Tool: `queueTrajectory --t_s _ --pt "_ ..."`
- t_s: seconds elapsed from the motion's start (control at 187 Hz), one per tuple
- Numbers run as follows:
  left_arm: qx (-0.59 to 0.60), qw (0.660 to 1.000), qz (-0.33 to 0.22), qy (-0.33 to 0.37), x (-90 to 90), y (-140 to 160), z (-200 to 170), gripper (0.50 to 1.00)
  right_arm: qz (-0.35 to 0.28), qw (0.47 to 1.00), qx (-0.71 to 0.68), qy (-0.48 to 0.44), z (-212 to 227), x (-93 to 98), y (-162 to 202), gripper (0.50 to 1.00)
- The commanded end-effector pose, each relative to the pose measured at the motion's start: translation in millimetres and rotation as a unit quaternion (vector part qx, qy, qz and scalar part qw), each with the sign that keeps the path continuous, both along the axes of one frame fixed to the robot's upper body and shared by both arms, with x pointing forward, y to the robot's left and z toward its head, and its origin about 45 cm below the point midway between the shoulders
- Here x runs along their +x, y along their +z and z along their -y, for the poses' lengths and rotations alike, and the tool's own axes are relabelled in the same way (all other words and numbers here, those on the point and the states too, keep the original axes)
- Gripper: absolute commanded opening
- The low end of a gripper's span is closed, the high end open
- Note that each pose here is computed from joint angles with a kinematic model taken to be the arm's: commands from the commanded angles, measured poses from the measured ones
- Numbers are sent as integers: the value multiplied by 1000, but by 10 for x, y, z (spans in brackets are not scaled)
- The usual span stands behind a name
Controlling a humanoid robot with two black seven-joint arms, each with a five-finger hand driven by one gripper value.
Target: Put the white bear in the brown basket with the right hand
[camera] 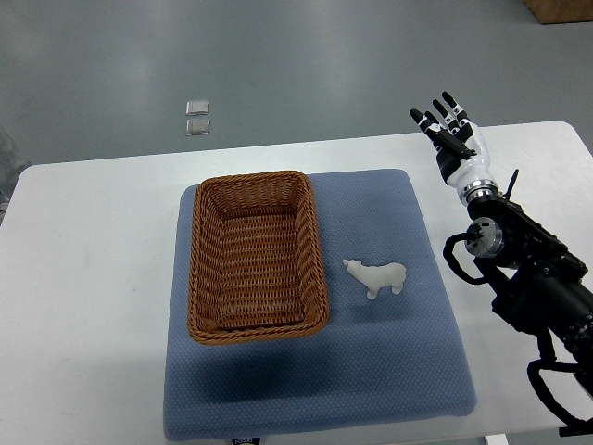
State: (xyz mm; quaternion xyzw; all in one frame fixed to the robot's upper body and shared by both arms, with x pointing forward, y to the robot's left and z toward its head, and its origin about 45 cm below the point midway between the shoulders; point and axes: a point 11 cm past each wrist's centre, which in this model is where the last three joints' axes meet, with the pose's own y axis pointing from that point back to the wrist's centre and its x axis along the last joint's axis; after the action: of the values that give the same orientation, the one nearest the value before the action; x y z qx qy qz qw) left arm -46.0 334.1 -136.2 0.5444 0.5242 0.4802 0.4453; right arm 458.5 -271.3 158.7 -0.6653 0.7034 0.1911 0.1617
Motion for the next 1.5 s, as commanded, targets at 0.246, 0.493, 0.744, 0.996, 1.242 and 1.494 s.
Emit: queueTrajectory --t_s 0.246,0.493,0.744,0.996,1.242,1.494 --pt "0 1000 5 -1 56 -2 1 1000 7 1000 -7 -4 82 33 67 924" --pt "0 1000 7 -2 92 -3 1 1000 13 1000 -14 -8 206 39 116 924" --pt "0 1000 7 -2 92 -3 1 1000 19 999 -28 -13 404 55 196 924" --pt "0 1000 7 -2 92 -3 1 1000 21 999 -46 -7 411 60 235 924" --pt "0 1000 7 -2 92 -3 1 1000 36 995 -92 27 395 58 386 924" --pt "0 1000 7 -2 92 -3 0 1000 51 982 -167 67 319 121 581 921"
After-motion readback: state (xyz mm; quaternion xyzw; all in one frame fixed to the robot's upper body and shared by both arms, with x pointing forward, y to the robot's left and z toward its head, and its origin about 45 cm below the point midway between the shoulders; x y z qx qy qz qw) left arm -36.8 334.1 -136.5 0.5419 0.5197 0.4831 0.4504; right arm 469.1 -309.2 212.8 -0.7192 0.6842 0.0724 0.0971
